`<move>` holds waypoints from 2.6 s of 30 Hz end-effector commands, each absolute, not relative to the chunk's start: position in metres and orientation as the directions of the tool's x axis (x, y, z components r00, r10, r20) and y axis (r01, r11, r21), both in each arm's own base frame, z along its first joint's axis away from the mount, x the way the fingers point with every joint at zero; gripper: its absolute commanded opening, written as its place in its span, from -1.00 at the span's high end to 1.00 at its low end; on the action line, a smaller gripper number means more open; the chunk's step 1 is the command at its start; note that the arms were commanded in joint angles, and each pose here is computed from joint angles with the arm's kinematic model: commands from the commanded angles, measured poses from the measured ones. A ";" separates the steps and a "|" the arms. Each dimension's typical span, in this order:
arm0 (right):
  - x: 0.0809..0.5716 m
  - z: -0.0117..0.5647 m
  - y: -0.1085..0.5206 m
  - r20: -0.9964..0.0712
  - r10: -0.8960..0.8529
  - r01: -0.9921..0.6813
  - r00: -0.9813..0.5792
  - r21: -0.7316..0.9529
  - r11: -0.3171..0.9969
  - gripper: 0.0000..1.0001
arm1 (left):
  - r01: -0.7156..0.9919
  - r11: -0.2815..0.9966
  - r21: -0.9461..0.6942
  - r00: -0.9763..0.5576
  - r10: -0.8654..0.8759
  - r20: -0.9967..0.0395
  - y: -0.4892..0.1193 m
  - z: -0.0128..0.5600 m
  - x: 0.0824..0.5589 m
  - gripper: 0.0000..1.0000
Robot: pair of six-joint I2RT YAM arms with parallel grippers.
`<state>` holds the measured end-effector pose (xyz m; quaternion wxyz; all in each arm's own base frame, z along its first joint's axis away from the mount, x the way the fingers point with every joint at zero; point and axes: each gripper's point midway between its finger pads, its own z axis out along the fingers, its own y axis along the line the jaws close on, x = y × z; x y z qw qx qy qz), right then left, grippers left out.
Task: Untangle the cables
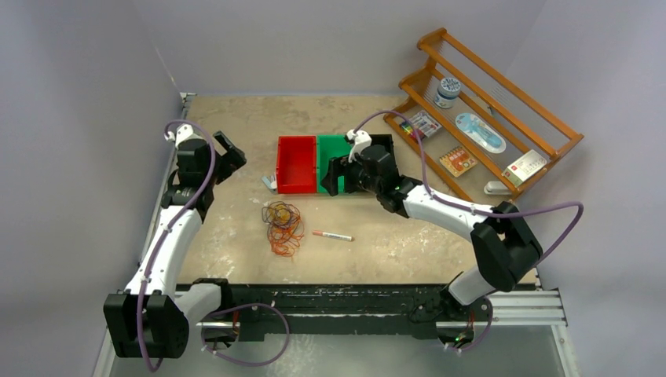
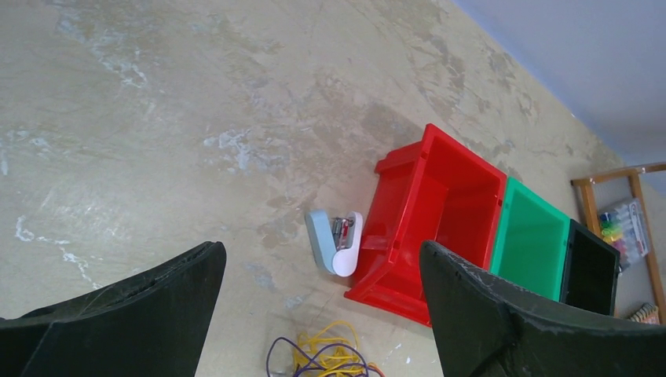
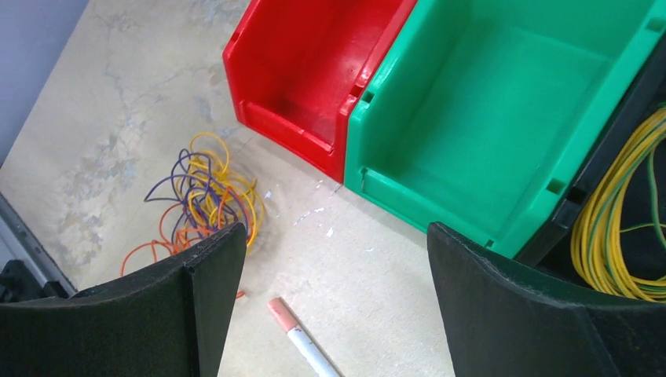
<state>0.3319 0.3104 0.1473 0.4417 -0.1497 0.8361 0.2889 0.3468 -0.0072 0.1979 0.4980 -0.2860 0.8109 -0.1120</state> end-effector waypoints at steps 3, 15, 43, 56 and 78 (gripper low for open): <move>0.326 0.162 0.326 -0.839 0.016 -0.574 -0.545 0.387 0.722 -0.70 | -0.233 0.847 -0.477 -0.340 -0.531 -0.776 -0.019 0.222 0.355 -0.87; 0.304 0.148 0.387 -0.823 -0.052 -0.667 -0.565 0.418 0.617 -0.53 | -0.198 0.884 -0.424 -0.344 -0.468 -0.814 -0.017 0.230 0.352 -0.95; 0.293 0.094 0.444 -0.756 -0.175 -0.710 -0.630 0.470 0.524 0.47 | -0.167 0.839 -0.518 -0.360 -0.541 -0.760 -0.033 0.207 0.346 -0.87; 0.282 0.139 0.428 -0.819 -0.135 -0.756 -0.557 0.433 0.491 1.00 | -0.111 0.824 -0.556 -0.304 -0.561 -0.770 -0.038 0.220 0.344 -1.00; 0.296 0.177 0.381 -0.727 0.036 -0.648 -0.685 0.631 0.426 1.00 | 0.214 0.790 -0.574 -0.426 -0.453 -0.783 -0.165 0.188 0.289 -0.63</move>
